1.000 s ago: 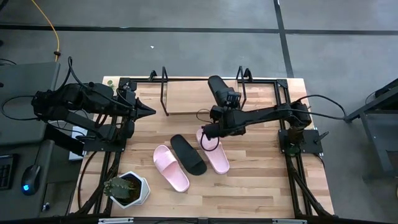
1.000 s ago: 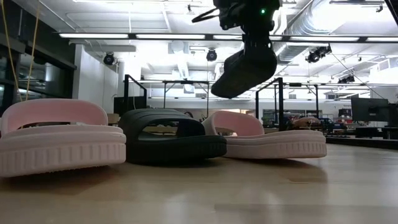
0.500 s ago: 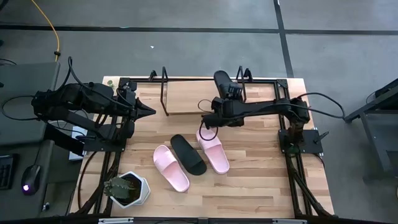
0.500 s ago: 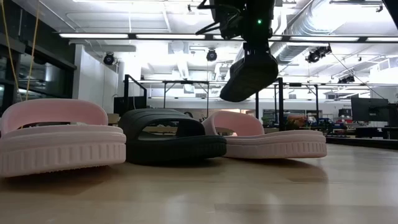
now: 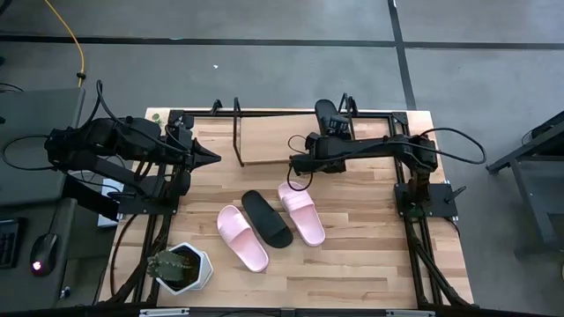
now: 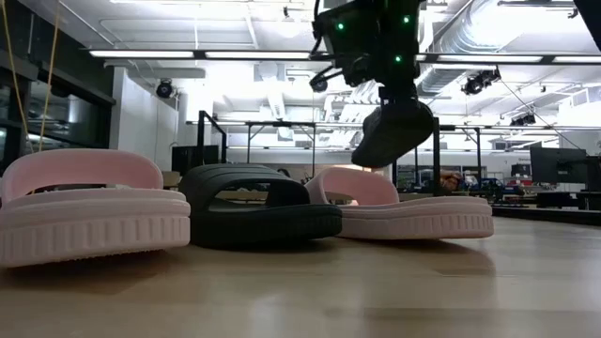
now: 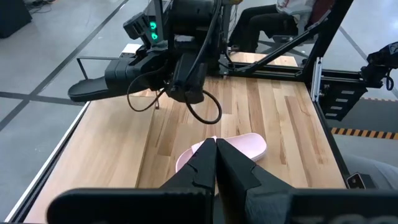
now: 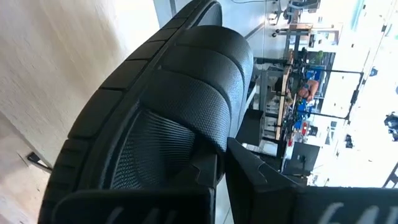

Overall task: Pick and place slides into the shelf
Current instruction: Put the right black slide on the shelf

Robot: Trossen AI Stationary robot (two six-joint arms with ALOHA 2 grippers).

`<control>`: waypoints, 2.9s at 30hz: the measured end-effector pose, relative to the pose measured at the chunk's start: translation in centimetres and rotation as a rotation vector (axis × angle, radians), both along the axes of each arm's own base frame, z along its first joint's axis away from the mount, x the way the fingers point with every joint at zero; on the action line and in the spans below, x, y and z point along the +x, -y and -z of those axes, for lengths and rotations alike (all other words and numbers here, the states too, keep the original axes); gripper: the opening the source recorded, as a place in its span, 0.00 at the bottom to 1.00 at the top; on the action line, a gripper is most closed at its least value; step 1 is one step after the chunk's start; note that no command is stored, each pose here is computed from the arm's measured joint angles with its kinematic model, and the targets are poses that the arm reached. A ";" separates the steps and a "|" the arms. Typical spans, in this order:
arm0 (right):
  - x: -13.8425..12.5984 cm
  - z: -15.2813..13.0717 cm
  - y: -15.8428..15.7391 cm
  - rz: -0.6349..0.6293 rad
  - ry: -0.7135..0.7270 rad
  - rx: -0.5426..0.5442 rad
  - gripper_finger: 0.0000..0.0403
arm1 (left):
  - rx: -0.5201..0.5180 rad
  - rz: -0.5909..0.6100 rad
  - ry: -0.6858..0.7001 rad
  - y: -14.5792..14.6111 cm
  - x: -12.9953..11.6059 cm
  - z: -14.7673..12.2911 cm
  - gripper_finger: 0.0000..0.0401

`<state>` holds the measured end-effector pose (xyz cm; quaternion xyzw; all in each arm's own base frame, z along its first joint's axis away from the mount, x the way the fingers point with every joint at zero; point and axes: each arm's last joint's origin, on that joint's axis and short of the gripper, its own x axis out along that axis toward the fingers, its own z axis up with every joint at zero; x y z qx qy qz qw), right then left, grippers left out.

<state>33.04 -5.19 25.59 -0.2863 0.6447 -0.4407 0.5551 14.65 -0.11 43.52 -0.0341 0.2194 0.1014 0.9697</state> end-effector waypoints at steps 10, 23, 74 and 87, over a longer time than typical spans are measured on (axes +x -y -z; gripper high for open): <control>-0.1 1.2 0.0 0.001 0.009 -0.004 0.00 | 0.000 0.000 0.000 0.0 0.0 0.0 0.00; 0.5 2.3 1.1 0.039 0.031 0.022 0.00 | 0.000 0.000 0.000 0.0 0.0 0.0 0.00; -0.7 10.7 1.9 0.099 -0.068 0.068 0.04 | 0.001 0.000 -0.007 0.0 0.0 0.1 0.00; -0.7 10.8 1.9 0.113 -0.061 0.099 0.14 | 0.000 0.000 -0.007 0.0 0.0 0.1 0.00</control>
